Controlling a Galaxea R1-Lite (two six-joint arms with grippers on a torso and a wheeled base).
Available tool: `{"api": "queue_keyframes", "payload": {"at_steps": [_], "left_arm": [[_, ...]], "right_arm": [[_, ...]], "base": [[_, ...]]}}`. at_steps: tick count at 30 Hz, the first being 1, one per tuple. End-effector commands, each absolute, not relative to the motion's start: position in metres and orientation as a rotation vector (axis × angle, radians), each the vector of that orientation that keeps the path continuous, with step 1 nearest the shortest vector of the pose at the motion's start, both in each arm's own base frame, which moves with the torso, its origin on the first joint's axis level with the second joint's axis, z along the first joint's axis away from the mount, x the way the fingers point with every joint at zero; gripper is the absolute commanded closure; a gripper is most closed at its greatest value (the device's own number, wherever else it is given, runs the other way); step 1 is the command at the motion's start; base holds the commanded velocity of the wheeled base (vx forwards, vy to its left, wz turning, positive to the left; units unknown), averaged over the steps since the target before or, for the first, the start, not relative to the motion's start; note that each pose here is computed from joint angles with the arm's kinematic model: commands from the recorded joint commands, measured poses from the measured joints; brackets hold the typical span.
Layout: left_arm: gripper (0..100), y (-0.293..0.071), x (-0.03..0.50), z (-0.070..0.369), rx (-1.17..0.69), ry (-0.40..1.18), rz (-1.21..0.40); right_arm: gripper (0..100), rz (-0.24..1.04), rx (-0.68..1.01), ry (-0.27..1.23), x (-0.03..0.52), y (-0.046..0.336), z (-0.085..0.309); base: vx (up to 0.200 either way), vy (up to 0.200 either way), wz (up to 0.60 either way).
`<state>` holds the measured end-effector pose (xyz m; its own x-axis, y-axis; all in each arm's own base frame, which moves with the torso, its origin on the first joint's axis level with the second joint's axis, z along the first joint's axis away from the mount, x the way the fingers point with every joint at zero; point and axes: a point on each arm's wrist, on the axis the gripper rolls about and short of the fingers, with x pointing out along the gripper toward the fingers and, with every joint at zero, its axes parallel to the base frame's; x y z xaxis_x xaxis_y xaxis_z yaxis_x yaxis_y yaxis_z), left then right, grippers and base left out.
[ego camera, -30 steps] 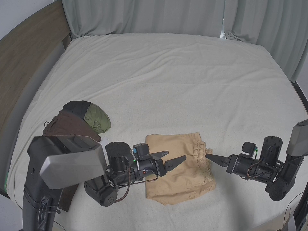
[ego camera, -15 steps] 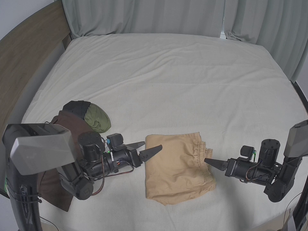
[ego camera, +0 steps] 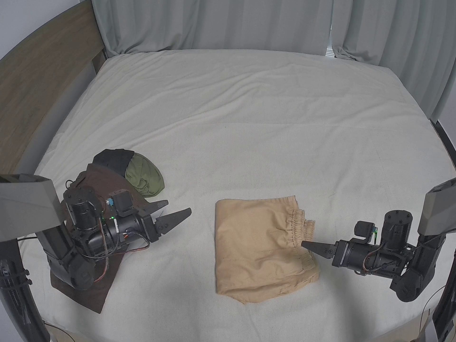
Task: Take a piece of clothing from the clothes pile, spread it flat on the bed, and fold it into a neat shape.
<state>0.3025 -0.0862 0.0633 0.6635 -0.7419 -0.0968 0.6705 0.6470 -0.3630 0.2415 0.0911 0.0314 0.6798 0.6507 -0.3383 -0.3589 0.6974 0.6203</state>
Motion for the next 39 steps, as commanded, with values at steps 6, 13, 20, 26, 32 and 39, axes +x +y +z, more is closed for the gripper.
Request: {"api": "queue_keyframes", "payload": {"at_steps": [6,13,20,26,32,39], "left_arm": [[0,-0.050,0.284,0.063,-0.245,0.254,-0.754],[0,-0.033,0.281,0.057,-0.151,0.238,-0.746],[0,-0.023,0.275,0.050,-0.018,0.213,-0.776],[0,-0.020,0.277,0.042,0.025,0.213,-0.797],[0,-0.019,0.277,0.043,0.045,0.200,-0.792],[0,-0.017,0.277,0.042,0.044,0.202,-0.789]], "right_arm": [[0,0.595,0.545,0.598,0.239,0.091,0.029],[0,0.584,0.540,0.619,0.241,0.090,0.022],[0,0.568,0.492,0.678,0.239,0.087,0.004],[0,0.559,0.492,0.701,0.239,0.087,-0.002],[0,0.538,0.487,0.754,0.240,0.087,-0.018],[0,0.516,0.491,0.764,0.249,0.086,-0.030]], "base": [[0.000,0.000,0.00],[0.000,0.000,0.00],[0.000,0.000,0.00],[0.000,0.000,0.00],[0.000,0.000,0.00],[0.000,0.000,0.00]]}}
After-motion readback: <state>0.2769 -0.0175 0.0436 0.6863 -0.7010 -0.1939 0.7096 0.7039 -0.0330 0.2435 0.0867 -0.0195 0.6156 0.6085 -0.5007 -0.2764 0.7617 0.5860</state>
